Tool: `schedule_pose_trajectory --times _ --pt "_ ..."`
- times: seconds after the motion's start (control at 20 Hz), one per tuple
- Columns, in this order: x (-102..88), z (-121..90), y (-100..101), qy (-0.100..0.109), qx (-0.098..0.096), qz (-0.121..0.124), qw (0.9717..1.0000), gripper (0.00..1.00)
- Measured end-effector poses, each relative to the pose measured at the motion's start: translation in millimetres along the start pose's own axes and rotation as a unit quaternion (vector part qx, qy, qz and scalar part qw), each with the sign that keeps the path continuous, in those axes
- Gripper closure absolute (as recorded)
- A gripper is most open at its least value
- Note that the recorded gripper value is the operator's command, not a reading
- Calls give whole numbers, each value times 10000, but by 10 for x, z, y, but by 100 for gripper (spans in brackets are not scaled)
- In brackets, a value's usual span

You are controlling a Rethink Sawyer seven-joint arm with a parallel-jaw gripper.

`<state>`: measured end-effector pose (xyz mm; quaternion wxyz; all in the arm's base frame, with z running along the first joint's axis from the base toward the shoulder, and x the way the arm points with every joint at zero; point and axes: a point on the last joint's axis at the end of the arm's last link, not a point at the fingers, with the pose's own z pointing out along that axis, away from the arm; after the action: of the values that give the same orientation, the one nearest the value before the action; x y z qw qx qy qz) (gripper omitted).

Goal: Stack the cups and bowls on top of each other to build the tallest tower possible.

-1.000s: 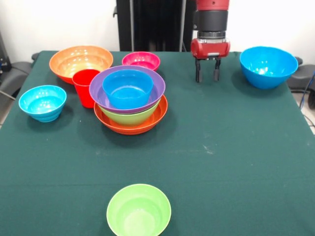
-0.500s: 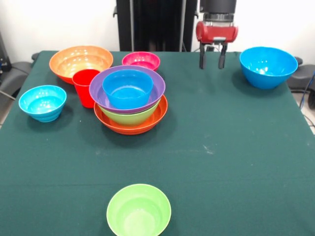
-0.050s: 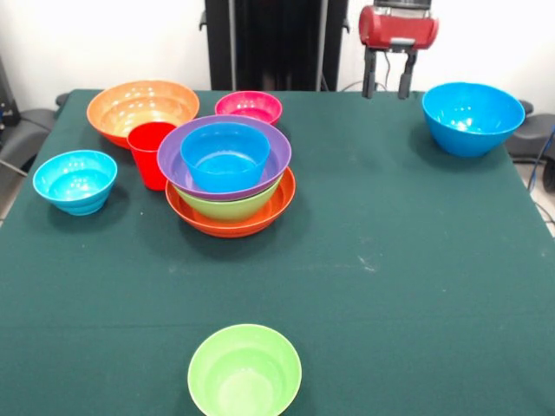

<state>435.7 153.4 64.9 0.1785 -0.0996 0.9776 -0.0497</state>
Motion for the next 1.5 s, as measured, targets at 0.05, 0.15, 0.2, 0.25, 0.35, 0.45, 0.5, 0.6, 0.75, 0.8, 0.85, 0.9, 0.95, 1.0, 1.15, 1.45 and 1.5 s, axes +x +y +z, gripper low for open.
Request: schedule_pose_trajectory --times 0.05,0.15,0.2,0.25,0.35,0.45,0.5,0.6,0.75,0.8,0.85,0.9,0.95,1.0,1.15,1.45,1.5 --pt "-10 -9 7 1 3 7 10000 0" --pt "-27 -30 91 -14 -12 2 10000 0" --pt "-29 -35 121 -19 -20 -8 10000 0" --pt "-31 -40 151 -24 -28 -19 10000 0" --pt "-32 -60 271 -42 -58 -64 10000 0" --pt "-25 -68 333 -43 -68 -88 9999 0" --pt "-6 -74 412 -34 -77 -121 9999 0" --pt "25 -73 483 -13 -83 -160 9998 0" --pt "92 -69 596 25 -79 -237 9997 0" --pt "111 -62 617 37 -75 -252 9996 0" --pt "132 -53 633 41 -70 -266 9996 0" --pt "152 -43 649 46 -65 -280 9996 0" --pt "174 -26 657 39 -57 -292 9995 0" --pt "211 4 663 29 -49 -310 9995 0" --pt "287 100 657 -31 -41 -341 9994 0" --pt "438 453 583 -175 16 -342 9993 0" --pt "494 586 554 -199 52 -339 9992 0"
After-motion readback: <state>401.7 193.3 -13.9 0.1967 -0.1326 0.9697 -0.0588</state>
